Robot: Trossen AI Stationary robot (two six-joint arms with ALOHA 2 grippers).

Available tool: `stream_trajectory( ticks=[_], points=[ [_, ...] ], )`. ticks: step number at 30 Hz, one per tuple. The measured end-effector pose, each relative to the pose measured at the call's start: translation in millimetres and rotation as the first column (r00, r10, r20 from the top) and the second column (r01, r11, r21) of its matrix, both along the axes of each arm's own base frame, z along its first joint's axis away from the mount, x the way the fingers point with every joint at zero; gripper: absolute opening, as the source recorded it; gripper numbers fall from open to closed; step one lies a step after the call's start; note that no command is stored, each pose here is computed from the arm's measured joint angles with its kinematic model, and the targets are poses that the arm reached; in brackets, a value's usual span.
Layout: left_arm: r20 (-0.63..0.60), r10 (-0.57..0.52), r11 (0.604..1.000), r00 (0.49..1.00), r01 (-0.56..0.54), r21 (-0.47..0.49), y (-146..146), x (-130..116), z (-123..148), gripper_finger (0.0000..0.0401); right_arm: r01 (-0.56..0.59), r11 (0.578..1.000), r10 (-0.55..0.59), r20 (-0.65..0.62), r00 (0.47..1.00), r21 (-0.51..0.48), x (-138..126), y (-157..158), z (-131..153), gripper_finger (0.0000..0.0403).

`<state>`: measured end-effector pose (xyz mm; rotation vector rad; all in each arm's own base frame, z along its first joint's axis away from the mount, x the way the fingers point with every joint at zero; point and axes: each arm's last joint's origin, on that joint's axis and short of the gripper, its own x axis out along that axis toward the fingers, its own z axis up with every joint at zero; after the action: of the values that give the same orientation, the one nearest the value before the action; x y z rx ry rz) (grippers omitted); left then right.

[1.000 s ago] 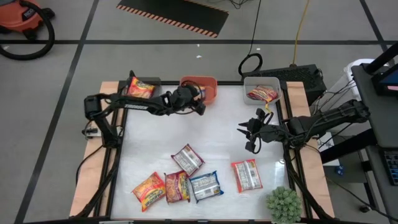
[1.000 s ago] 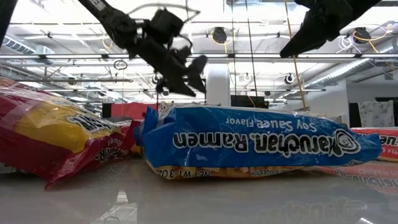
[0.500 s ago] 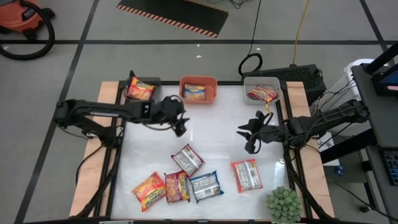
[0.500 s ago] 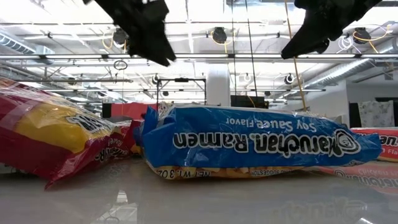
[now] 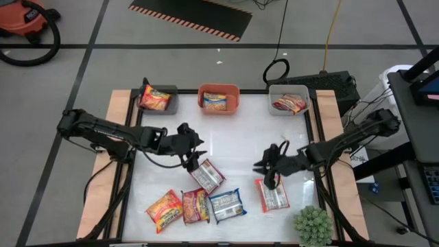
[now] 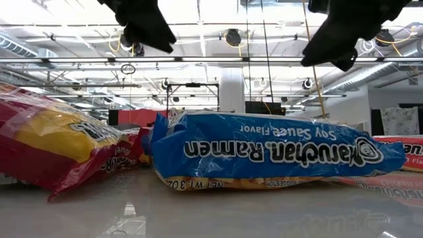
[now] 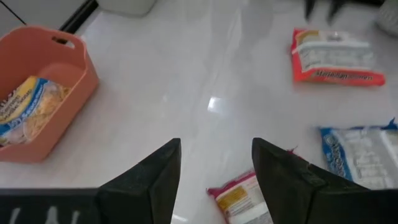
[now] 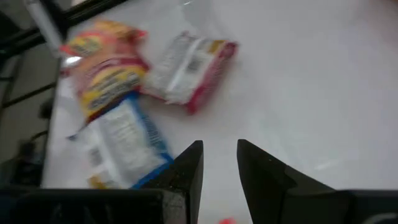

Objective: Sort Maruchan noodles
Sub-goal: Put the top red noodle pack into the gray bin

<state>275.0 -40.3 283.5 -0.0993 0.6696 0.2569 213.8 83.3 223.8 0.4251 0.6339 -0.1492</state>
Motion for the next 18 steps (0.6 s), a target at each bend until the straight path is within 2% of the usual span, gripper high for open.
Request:
stream_trajectory(
  ticks=[10,18],
  points=[
    [0.075,-0.066,0.997,0.995,0.069,-0.029,-23.3,0.0,5.3,0.0202,-0.064,0.984,0.055,0.054,0.997,0.165,8.2,49.4,-14.0,0.0091],
    [0.093,-0.125,0.991,0.988,0.129,-0.035,-39.3,-3.1,6.7,0.0202,-0.039,0.996,0.035,0.052,0.998,0.084,31.0,72.0,-19.2,0.0091]
  ],
)
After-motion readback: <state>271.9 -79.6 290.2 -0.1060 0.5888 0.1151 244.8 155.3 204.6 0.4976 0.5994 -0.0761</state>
